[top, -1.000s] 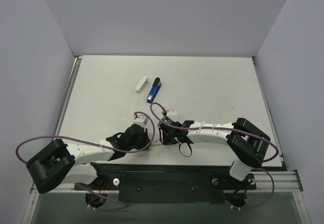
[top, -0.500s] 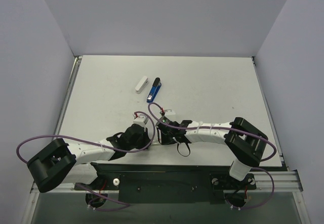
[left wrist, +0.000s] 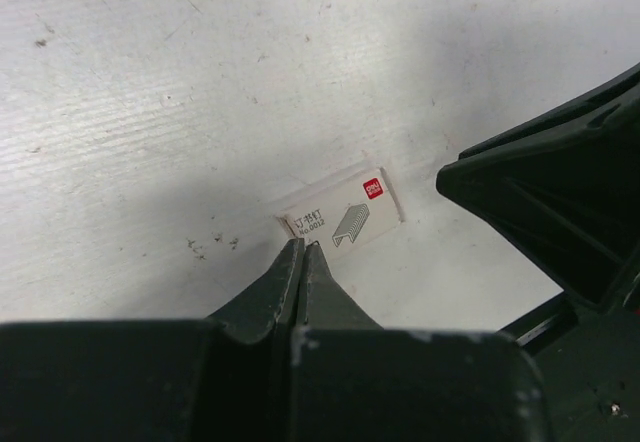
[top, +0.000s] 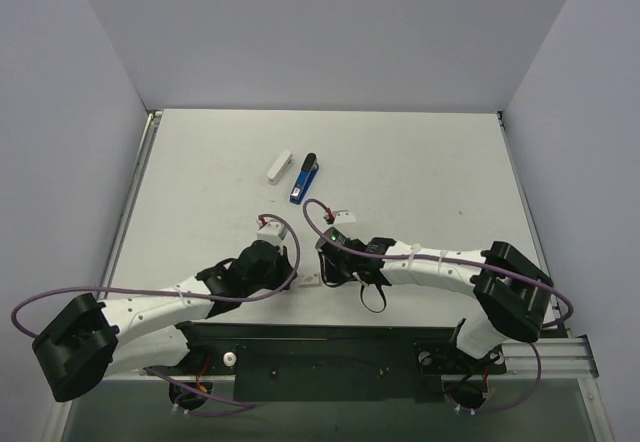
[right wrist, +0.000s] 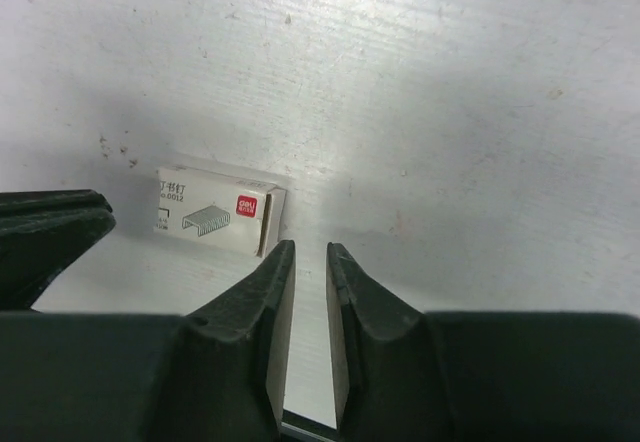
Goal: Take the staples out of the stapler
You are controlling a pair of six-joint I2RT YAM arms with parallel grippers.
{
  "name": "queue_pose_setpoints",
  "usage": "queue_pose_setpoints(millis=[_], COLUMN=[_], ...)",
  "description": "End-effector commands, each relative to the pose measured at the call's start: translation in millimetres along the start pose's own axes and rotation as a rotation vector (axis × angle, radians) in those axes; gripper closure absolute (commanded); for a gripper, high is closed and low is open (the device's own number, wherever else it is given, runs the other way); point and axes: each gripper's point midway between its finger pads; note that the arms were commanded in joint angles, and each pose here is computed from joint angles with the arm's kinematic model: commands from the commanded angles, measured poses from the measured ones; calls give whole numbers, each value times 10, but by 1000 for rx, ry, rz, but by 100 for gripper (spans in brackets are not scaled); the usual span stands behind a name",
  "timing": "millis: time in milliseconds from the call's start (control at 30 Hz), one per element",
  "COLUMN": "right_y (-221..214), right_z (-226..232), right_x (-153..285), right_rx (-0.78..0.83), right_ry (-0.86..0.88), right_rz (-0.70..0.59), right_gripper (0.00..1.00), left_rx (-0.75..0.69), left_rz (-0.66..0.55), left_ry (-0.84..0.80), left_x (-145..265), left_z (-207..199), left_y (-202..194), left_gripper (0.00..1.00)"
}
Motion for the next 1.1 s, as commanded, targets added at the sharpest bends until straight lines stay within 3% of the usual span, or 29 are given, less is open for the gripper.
queue_pose_setpoints(millis=[0, 233, 267, 300, 367, 600, 733, 933, 1067], right_y=[245, 186, 89, 63, -54, -462, -516, -434, -201], right_z=[-166, 14, 78, 140, 269, 649, 791, 818, 601], right_x=[219, 390, 388, 384, 359, 244, 132, -25, -214], right_rx=[20, 65, 87, 96, 118, 154, 98, 75, 26], right_ry=[-51, 58, 82, 103, 142, 226, 251, 213, 103], right_rz=[-97, -70, -42, -39, -11, 105, 110, 79, 15], right_gripper=[81, 56, 53, 51, 50, 49, 49, 49, 49], left_rx=[-21, 29, 37, 53, 74, 117, 125, 127, 124], left_rz=[-64, -189, -200, -245, -292, -363, -376, -378, -371], left_ry=[42, 49, 43, 19, 4, 42, 53, 53, 57], left_x=[182, 564, 589, 683, 796, 1085, 1168, 1181, 1168], left_z=[17, 54, 62, 38, 54, 212, 258, 273, 279], left_y=[297, 587, 572, 649, 689, 749, 753, 733, 717], left_gripper=[93, 64, 60, 49, 44, 37, 36, 35, 35])
Point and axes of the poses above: each gripper's point midway between its finger pads, its own x axis back along the fingers, its own z axis along the line the jaws close on, y = z × x, and after that the axes turned 11 degrees about -x, right-handed
